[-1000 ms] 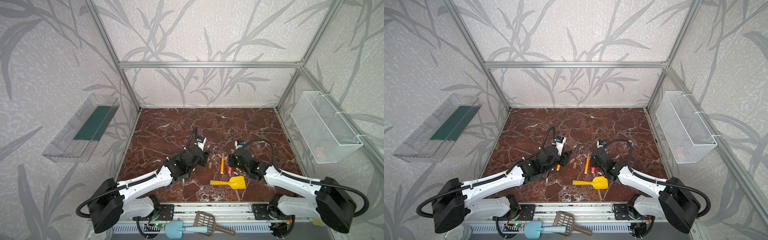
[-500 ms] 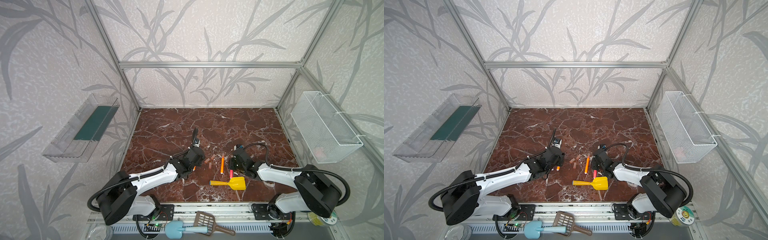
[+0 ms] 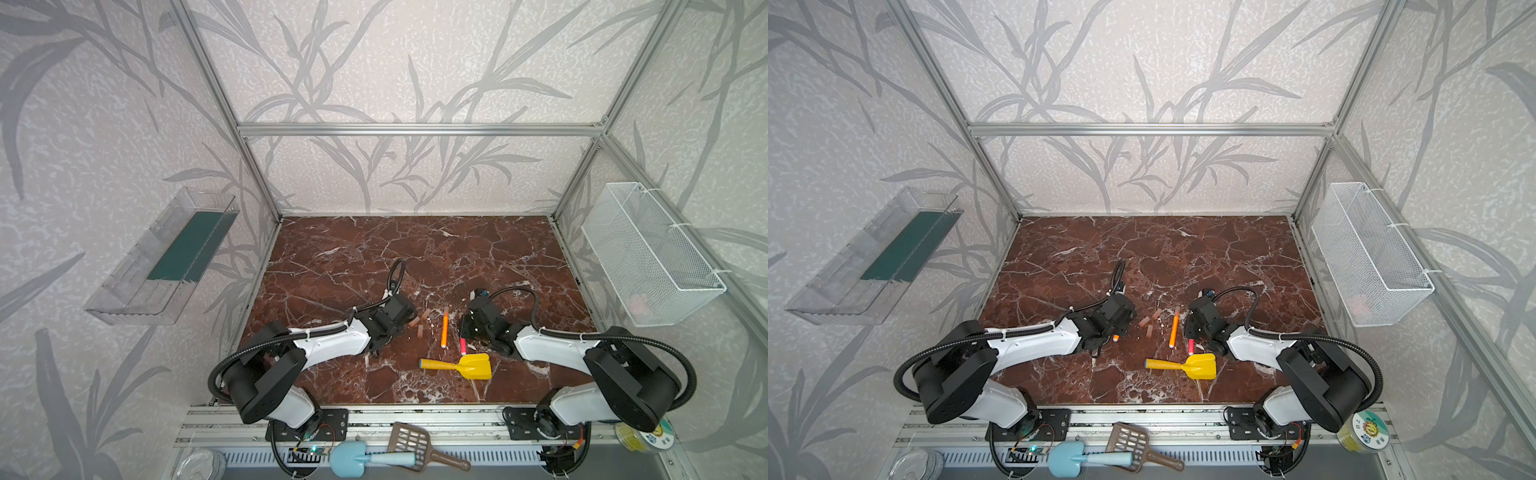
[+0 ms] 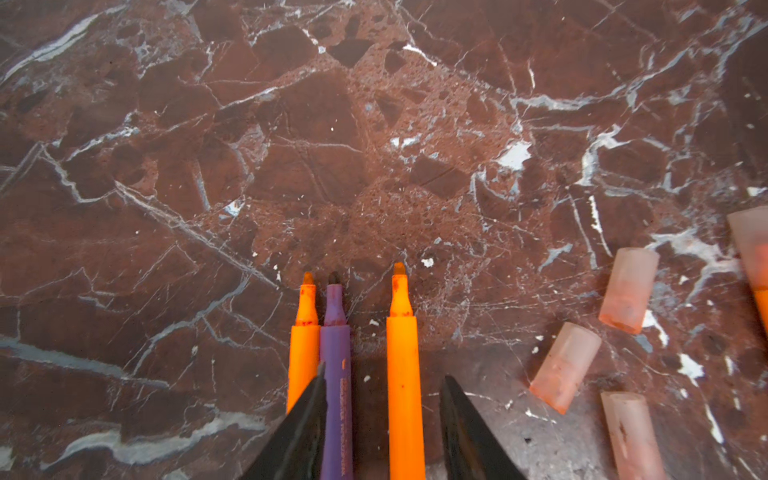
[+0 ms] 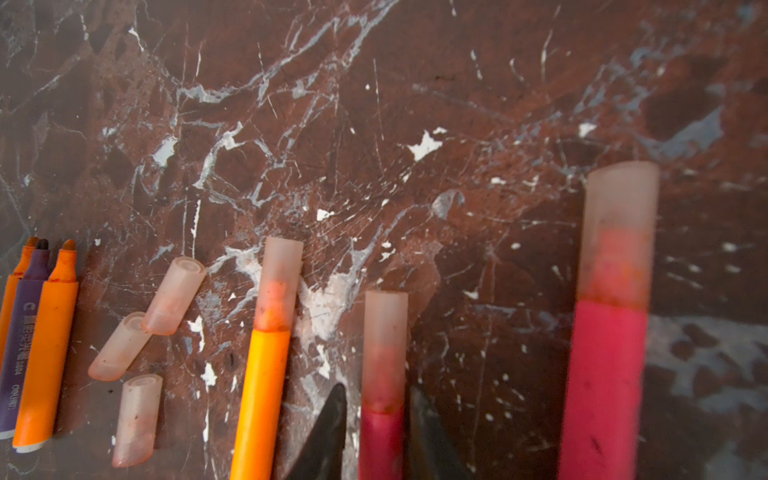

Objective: Insert the pens into the pen caps
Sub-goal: 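Lower the pink marker with the right gripper while the left moves to the orange marker, then grasp the uncapped orange marker with the left gripper and lift it tip up, then hold the orange marker up while the right gripper moves over the loose pink caps, then lower the right gripper onto a pink cap and grasp it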

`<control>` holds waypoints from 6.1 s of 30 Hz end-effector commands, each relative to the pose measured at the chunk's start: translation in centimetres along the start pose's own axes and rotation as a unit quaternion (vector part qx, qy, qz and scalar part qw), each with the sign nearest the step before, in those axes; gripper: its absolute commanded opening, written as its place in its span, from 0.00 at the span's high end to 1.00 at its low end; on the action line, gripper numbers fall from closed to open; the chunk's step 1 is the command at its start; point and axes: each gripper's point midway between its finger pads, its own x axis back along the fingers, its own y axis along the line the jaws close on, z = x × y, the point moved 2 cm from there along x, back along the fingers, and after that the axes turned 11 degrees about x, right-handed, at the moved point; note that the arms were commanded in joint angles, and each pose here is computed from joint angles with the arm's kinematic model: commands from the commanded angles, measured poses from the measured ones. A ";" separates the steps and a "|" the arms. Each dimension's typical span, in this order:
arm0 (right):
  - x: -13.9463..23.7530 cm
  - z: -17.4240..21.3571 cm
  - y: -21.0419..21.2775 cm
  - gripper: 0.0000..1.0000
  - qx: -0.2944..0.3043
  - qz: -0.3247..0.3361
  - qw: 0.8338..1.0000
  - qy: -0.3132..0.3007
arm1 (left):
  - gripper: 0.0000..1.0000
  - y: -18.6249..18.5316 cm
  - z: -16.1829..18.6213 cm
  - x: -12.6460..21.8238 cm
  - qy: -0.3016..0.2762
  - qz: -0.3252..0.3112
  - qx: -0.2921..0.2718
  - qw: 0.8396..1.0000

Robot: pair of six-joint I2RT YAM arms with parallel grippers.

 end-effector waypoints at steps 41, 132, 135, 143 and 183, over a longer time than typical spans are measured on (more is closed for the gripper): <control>8.1 -1.4 -0.1 0.68 -0.028 -0.054 0.992 -0.114 | 0.92 -1.6 4.0 -2.9 0.098 0.034 0.014 0.994; 7.0 -2.0 12.5 0.62 -0.061 -0.238 0.957 -0.152 | 1.00 -5.4 0.2 7.4 -0.047 0.273 0.015 0.961; 6.7 -1.5 11.0 0.60 -0.037 -0.188 0.971 -0.144 | 1.00 -3.3 -0.2 6.3 -0.047 0.229 0.039 0.971; 5.5 -0.2 8.7 0.57 0.057 -0.078 0.991 -0.093 | 1.00 0.0 -0.7 4.8 -0.052 0.175 0.079 0.980; -2.4 4.2 12.0 0.56 0.221 0.029 0.973 0.065 | 1.00 1.1 -0.8 5.2 -0.063 0.168 0.094 0.979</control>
